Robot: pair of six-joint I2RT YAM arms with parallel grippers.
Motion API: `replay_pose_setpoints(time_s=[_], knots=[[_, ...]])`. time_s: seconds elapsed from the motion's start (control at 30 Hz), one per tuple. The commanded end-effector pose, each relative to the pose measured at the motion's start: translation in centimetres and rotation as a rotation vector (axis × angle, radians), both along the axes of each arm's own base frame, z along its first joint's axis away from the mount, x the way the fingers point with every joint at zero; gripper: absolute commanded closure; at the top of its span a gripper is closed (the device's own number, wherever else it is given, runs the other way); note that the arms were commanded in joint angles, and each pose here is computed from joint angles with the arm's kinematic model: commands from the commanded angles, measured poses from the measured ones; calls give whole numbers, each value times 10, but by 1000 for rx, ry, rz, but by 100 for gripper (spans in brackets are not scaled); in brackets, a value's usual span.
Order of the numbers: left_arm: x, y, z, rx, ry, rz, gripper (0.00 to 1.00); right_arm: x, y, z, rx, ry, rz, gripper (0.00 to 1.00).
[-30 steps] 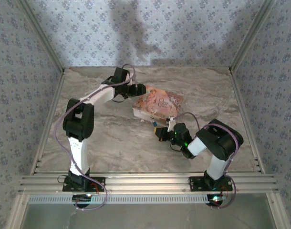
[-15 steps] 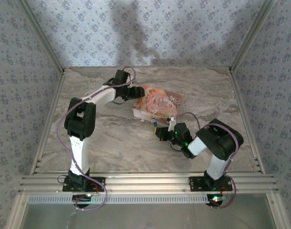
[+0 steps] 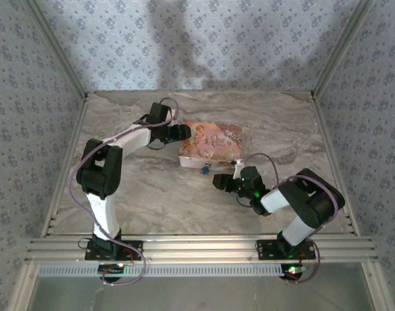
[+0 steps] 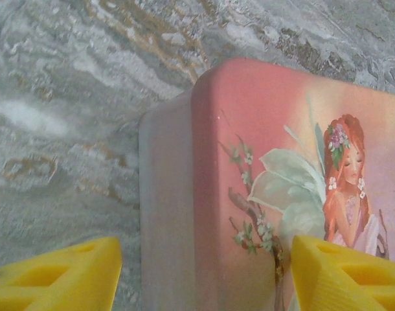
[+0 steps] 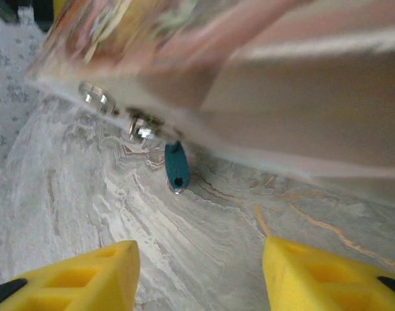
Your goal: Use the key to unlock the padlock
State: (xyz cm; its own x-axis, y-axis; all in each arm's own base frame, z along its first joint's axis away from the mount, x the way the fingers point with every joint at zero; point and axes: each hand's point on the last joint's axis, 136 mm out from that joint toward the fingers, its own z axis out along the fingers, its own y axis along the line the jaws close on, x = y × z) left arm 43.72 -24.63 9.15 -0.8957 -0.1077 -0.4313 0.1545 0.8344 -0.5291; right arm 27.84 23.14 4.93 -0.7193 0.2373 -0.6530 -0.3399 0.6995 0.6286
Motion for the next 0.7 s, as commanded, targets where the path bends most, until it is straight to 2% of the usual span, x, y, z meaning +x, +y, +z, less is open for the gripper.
replay_pose_setpoints(time_s=[0.0, 0.17, 0.47, 0.67], knots=[[-25, 19, -22, 61, 81, 44, 32, -2, -7, 3, -30, -6, 34, 39], [-41, 24, -21, 59, 83, 59, 32, 10, -6, 23, 3, -47, 73, 31], [-63, 27, -18, 59, 78, 74, 32, 37, 1, 47, 51, -117, 124, 28], [-68, 29, -18, 59, 77, 84, 32, 23, -4, 42, 53, -144, 129, 28]])
